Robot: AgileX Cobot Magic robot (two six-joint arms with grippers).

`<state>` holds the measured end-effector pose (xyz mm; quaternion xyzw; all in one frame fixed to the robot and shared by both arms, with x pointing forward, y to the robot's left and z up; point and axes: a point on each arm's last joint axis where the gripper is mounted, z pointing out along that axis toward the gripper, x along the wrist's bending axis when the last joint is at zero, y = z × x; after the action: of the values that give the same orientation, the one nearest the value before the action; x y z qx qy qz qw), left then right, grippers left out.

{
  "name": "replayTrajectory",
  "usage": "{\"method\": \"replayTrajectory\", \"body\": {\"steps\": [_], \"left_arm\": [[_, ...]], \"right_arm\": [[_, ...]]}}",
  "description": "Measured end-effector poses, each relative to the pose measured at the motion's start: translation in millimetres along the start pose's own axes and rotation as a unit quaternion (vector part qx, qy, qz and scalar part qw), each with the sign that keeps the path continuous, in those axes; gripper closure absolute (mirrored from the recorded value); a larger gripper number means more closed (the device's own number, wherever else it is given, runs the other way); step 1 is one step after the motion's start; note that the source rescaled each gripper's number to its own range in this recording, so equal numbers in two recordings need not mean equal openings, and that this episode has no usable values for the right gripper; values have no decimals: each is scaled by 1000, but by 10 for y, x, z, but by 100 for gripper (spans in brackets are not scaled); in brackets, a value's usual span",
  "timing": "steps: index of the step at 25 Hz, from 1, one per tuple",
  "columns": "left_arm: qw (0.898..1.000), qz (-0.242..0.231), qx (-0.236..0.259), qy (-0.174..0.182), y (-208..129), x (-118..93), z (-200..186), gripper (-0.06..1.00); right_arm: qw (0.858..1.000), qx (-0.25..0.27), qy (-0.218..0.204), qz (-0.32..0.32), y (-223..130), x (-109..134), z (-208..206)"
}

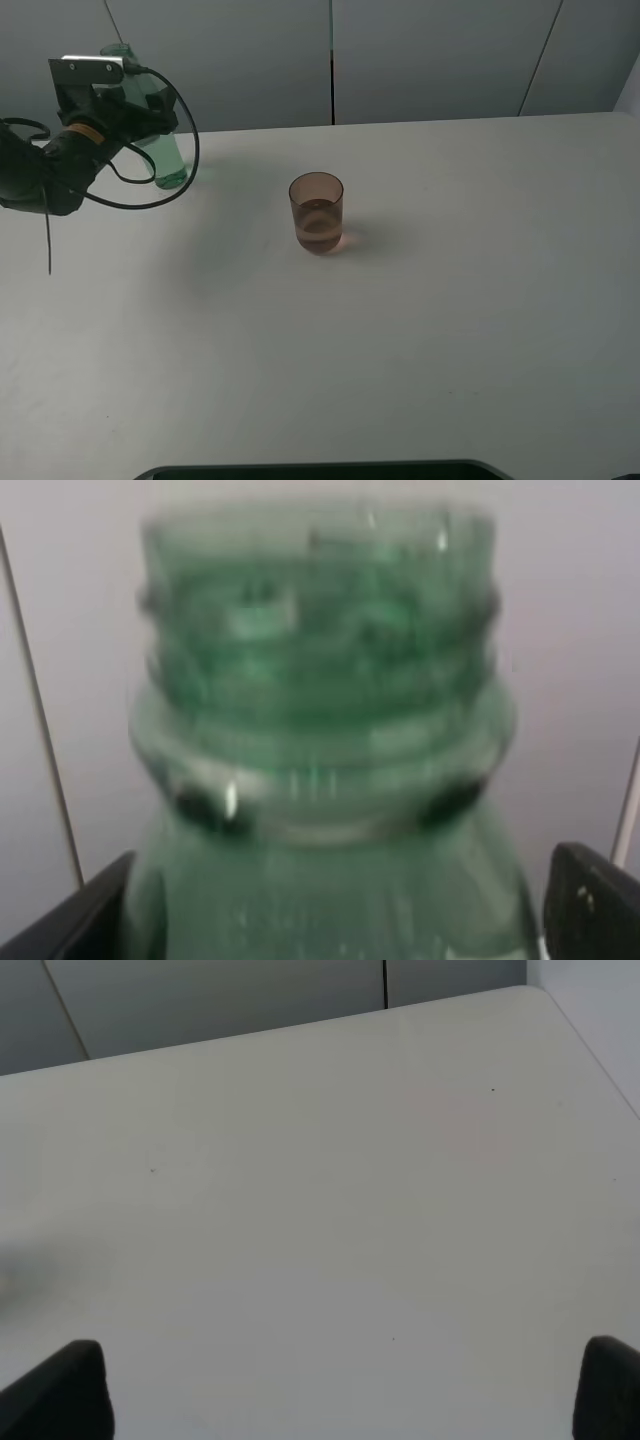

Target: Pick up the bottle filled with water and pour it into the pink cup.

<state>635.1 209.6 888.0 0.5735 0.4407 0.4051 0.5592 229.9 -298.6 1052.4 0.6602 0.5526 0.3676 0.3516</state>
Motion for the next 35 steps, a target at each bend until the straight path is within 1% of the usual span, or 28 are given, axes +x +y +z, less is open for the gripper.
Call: {"method": "replayTrajectory", "body": {"steps": [10, 16, 19, 21, 23, 25, 26, 27, 29, 30, 31, 32, 33, 35], "left_arm": [[1000, -5, 1, 4, 674, -15, -84, -5], [999, -10, 29, 16, 1129, -20, -255, -5], [998, -19, 52, 28, 1373, -16, -383, -5], [995, -19, 87, 34, 1550, -18, -451, -5], [990, -21, 133, 44, 1714, 14, -497, -5], [980, -32, 185, 66, 1849, 118, -538, -5], [976, -39, 201, 78, 1934, 181, -553, -5], [969, -46, 225, 93, 1996, 269, -575, -5], [952, -62, 273, 124, 2087, 455, -642, -5], [940, -73, 302, 140, 2130, 551, -693, -5], [927, -84, 332, 155, 2169, 638, -754, -5], [911, -98, 365, 167, 2192, 714, -827, -5], [898, -102, 390, 175, 2234, 766, -887, -5], [863, -108, 460, 180, 2269, 814, -1039, -5]], "right_arm": [[1000, 0, 0, 0, 0, 0, 0], [1000, 0, 0, 0, 0, 0, 0], [1000, 0, 0, 0, 0, 0, 0], [1000, 0, 0, 0, 0, 0, 0], [1000, 0, 0, 0, 0, 0, 0], [1000, 0, 0, 0, 0, 0, 0], [1000, 0, 0, 0, 0, 0, 0], [1000, 0, 0, 0, 0, 0, 0], [1000, 0, 0, 0, 0, 0, 0], [1000, 0, 0, 0, 0, 0, 0], [1000, 0, 0, 0, 0, 0, 0], [1000, 0, 0, 0, 0, 0, 0], [1000, 0, 0, 0, 0, 0, 0], [1000, 0, 0, 0, 0, 0, 0]]}}
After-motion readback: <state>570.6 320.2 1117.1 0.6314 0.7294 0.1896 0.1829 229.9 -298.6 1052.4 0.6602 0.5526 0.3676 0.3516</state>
